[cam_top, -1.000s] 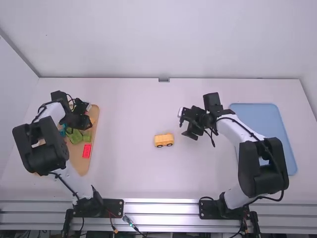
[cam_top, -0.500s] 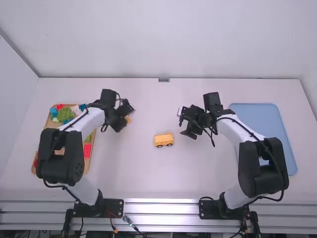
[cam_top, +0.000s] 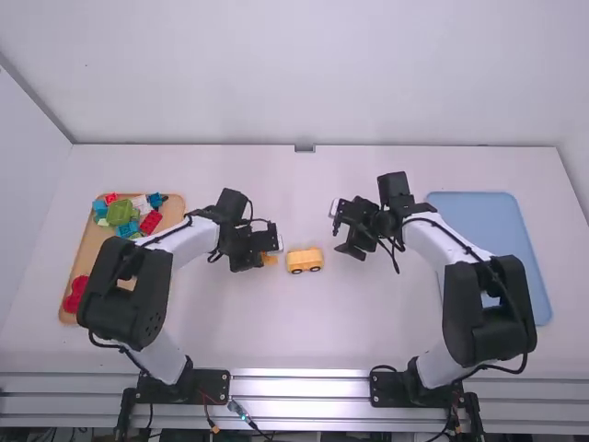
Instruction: Assemble lego blocks to make yellow taxi
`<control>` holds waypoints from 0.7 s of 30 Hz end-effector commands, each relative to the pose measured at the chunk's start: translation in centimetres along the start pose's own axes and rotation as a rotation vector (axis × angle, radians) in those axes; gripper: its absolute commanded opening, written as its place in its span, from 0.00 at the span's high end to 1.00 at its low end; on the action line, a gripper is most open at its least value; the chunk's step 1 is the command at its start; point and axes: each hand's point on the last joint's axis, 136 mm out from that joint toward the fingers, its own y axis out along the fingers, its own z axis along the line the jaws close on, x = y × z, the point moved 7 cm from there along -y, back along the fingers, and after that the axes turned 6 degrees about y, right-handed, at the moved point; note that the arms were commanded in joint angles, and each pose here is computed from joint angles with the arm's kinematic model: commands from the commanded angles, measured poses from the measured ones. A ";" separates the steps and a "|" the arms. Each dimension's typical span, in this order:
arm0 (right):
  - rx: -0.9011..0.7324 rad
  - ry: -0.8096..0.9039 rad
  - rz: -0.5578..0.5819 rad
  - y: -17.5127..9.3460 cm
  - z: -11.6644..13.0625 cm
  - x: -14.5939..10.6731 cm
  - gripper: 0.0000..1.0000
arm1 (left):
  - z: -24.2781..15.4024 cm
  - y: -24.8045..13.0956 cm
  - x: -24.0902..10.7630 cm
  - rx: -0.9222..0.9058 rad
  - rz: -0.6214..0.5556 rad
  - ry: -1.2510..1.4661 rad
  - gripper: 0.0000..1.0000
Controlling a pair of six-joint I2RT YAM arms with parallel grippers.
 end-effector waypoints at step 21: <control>0.021 -0.007 -0.052 -0.5 0.2 1.0 0.01 | -2.2 1.4 -1.0 -0.003 -0.028 0.023 0.01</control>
